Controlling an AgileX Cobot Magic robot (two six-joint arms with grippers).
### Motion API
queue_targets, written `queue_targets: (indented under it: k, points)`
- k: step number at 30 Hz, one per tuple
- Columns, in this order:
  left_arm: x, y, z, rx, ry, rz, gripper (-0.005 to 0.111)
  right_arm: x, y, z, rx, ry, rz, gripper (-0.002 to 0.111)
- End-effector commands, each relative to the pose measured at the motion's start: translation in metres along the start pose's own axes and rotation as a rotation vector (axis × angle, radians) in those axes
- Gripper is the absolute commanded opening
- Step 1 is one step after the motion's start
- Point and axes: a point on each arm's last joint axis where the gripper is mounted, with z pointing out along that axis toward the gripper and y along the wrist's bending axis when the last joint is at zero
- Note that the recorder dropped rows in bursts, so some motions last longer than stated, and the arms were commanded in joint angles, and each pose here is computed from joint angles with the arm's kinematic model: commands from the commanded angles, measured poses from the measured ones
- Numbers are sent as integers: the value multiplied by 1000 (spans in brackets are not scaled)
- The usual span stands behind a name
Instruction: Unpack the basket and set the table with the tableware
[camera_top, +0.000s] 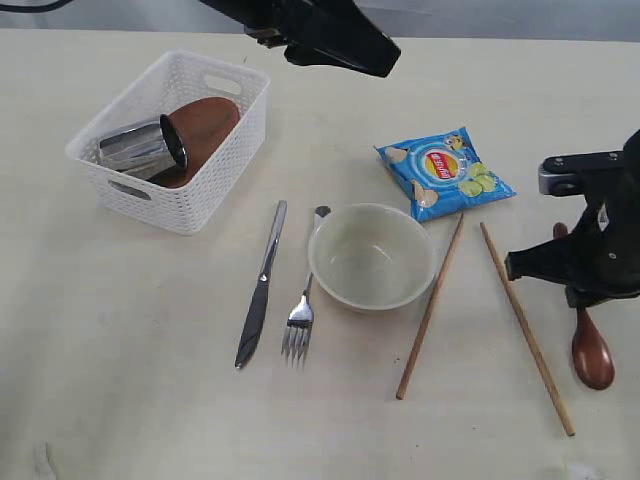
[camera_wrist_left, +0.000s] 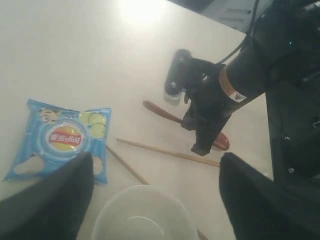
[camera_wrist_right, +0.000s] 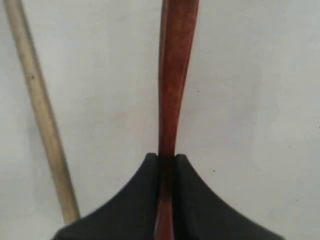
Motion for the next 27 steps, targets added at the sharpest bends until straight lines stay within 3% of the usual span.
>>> queue_targets:
  k: [1, 5, 8, 12, 16, 20, 27]
  points:
    - [0, -1, -1, 4, 2, 1, 66, -1, 7, -13, -120, -44, -67, 0]
    - [0, -1, -1, 8, 3, 1, 66, 1, 11, -17, -259, -35, -151, 0]
    - [0, -1, -1, 8, 3, 1, 66, 0, 5, -19, -455, -31, -134, 0]
    - [0, -1, -1, 8, 3, 1, 66, -4, -14, -25, -691, -107, -117, 0]
    - [0, -1, -1, 7, 4, 2, 66, -11, -36, -32, -811, -181, -58, 0]
    - [2, 0, -1, -1, 21, 13, 66, -16, -58, -37, -983, -178, -91, 0]
    - [2, 0, -1, -6, 21, 14, 66, -13, -86, 2, -1021, -88, -102, 0]
